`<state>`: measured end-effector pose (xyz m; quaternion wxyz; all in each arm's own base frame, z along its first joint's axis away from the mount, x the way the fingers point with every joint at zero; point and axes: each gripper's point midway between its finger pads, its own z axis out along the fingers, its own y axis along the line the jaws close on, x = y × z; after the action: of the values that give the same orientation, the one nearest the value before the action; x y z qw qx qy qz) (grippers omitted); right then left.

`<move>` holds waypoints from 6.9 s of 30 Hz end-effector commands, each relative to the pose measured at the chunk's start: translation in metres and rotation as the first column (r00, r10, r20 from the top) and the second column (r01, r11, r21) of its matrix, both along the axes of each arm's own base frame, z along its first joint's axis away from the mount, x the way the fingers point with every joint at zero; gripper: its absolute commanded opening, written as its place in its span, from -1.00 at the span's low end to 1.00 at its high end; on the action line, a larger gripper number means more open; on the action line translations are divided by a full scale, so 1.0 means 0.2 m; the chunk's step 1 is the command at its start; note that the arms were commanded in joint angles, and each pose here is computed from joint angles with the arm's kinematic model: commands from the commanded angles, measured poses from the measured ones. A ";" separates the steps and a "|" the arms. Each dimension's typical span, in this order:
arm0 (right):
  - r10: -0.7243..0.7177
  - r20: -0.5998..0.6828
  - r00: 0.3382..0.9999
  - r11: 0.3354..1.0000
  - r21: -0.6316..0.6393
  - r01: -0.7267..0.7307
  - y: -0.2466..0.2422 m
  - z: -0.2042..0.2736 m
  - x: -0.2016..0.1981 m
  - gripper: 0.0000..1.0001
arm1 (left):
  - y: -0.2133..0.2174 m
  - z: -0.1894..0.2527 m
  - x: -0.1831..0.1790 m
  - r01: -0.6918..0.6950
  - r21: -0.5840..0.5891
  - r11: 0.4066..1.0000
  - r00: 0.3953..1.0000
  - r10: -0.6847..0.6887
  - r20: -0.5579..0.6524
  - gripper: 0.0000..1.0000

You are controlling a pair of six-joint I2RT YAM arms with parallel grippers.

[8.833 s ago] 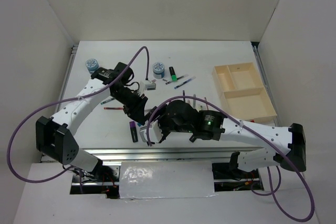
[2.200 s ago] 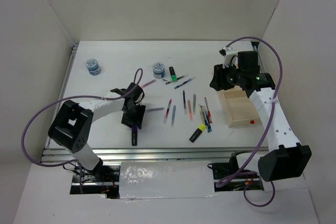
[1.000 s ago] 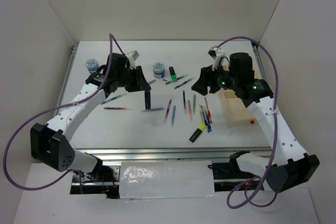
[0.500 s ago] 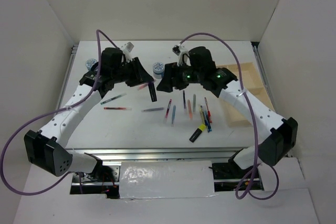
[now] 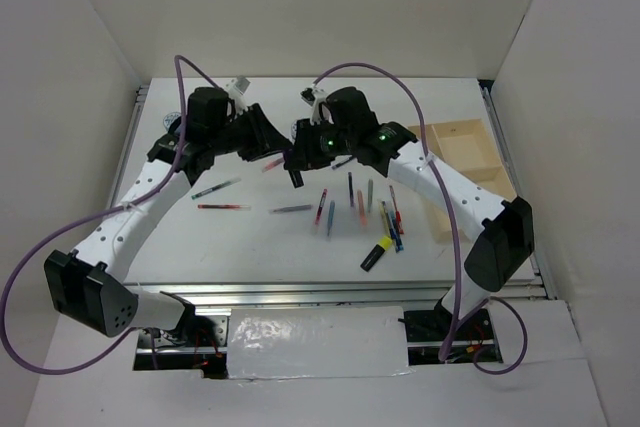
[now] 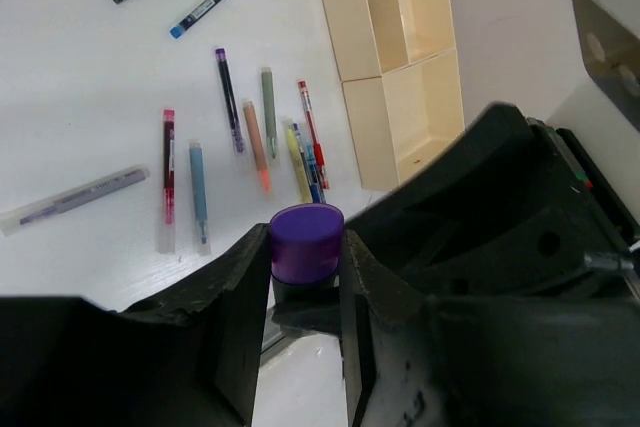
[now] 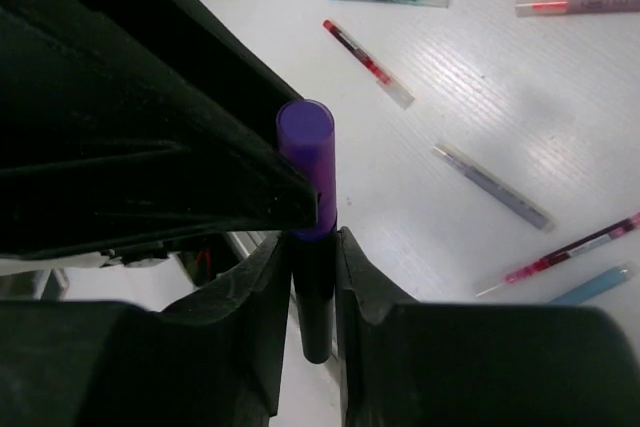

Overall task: Sort the stationery into containers
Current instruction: Place the pen in the storage box, then pick up the pen from the center of the board, then place the pen in the storage box.

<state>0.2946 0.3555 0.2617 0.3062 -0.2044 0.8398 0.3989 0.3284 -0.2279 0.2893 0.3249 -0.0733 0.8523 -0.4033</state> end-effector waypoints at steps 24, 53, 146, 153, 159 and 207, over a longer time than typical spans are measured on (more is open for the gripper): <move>-0.393 0.263 0.881 0.733 -0.489 0.473 -1.70 -0.30 0.54 -1.00 | 0.79 0.12 0.10 -0.288 0.310 0.906 0.857 0.099 0.506 0.98; -0.481 0.152 0.864 0.693 -0.537 0.481 -1.75 -0.51 0.73 0.06 | 0.54 -0.09 -0.08 -0.055 0.430 0.901 0.888 -0.153 0.433 0.77; -0.217 -0.007 0.976 0.944 0.253 0.212 -0.06 0.49 0.19 0.18 | -0.13 0.30 -0.11 0.016 0.126 0.992 0.930 -0.061 0.363 -0.62; -0.230 0.048 0.972 0.945 0.249 0.212 -0.10 0.52 0.19 -0.96 | -0.11 0.27 -0.10 -0.004 0.144 0.990 0.934 -0.048 0.355 0.27; -0.326 0.073 0.942 0.922 0.243 0.300 -0.37 0.55 0.23 -1.00 | -0.02 0.23 -0.08 -0.045 0.172 0.984 0.943 -0.015 0.333 0.99; -0.341 0.093 0.936 0.645 -0.701 0.304 -1.82 -0.66 0.80 -0.01 | 0.36 -0.13 -0.01 -0.031 0.434 0.900 0.956 -0.100 0.275 0.98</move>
<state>0.4458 -0.0118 0.0882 0.2109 -0.1459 0.9666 0.0005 0.3211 -0.1590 0.2531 0.4277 0.0765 0.8748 -0.2143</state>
